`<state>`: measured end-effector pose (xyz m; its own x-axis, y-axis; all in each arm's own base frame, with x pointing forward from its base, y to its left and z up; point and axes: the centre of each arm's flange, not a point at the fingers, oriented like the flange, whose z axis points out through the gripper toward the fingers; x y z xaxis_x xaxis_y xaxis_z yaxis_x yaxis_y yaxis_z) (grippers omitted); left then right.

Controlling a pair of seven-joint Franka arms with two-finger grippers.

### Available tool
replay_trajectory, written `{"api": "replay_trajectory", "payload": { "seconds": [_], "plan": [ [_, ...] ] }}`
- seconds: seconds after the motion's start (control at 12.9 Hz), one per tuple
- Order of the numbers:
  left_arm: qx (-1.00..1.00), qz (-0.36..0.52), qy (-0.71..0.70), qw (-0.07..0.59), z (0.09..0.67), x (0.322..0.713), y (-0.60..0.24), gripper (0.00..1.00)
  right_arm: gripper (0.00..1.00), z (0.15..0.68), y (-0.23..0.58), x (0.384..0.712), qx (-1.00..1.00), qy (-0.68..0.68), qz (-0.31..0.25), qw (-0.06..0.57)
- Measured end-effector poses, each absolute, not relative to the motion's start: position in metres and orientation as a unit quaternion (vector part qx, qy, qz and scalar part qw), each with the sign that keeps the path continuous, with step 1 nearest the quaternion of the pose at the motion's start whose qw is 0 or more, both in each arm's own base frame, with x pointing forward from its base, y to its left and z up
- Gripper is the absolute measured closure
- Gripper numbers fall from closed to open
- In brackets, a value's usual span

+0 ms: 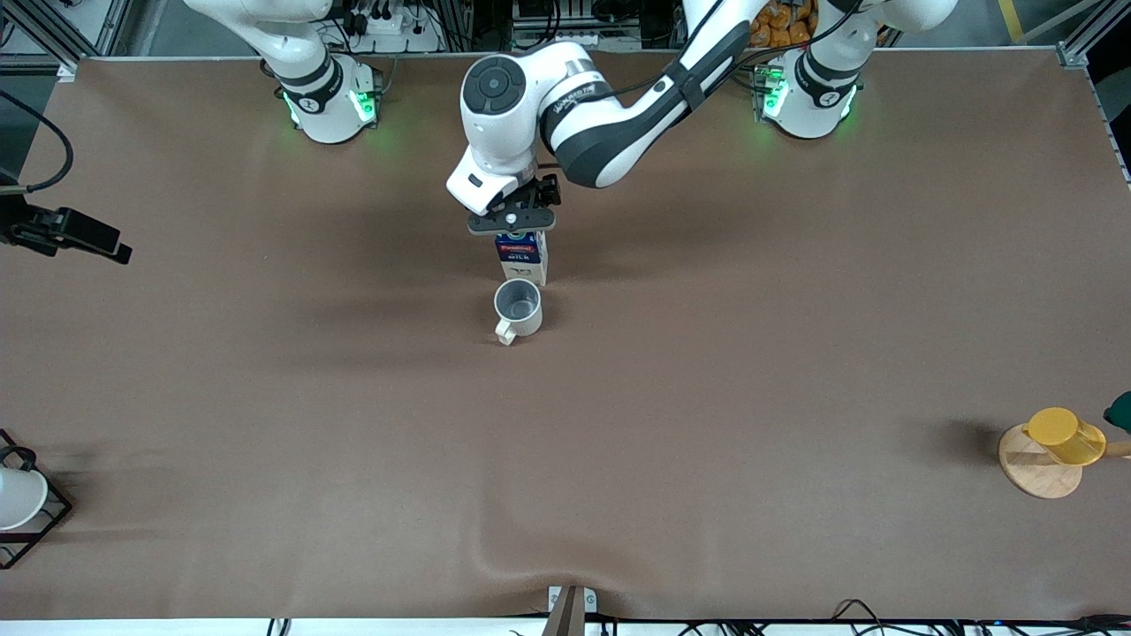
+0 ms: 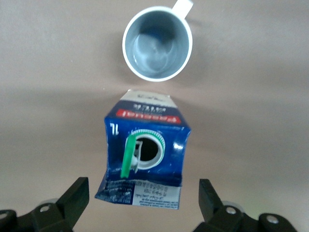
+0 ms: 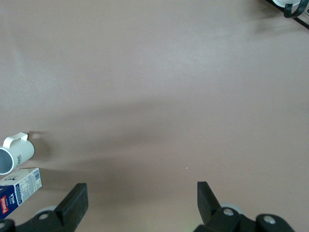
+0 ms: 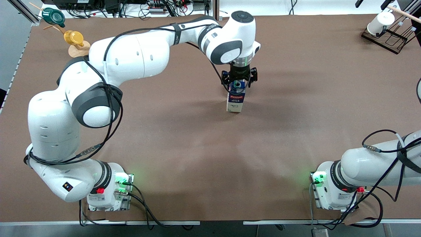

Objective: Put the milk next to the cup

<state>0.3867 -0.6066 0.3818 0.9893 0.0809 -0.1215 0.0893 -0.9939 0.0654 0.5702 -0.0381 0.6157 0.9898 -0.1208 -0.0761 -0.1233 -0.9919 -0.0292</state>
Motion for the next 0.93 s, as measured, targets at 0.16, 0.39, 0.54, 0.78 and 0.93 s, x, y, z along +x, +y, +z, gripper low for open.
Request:
{"api": "replay_trajectory", "payload": {
  "seconds": [0.16, 0.39, 0.54, 0.78, 0.93],
  "plan": [
    [0.996, -0.034, 0.056, 0.053, 0.419, 0.405, -0.593, 0.00, 0.00, 0.615, -0.039, 0.569, -0.997, 0.059, 0.043, 0.015],
    [0.993, 0.004, 0.099, 0.067, 0.493, 0.445, -0.541, 0.00, 0.00, 0.613, -0.038, 0.567, -0.997, 0.058, 0.053, 0.012],
    [0.988, 0.022, 0.138, 0.062, 0.537, 0.478, -0.485, 0.00, 0.00, 0.613, -0.039, 0.567, -0.997, 0.058, 0.054, 0.009],
    [0.984, 0.040, 0.166, 0.051, 0.578, 0.526, -0.396, 0.00, 0.00, 0.611, -0.042, 0.566, -0.996, 0.060, 0.058, 0.007],
    [0.985, 0.047, 0.159, 0.042, 0.591, 0.554, -0.338, 0.00, 0.00, 0.611, -0.044, 0.565, -0.996, 0.061, 0.060, 0.006]
  ]
}}
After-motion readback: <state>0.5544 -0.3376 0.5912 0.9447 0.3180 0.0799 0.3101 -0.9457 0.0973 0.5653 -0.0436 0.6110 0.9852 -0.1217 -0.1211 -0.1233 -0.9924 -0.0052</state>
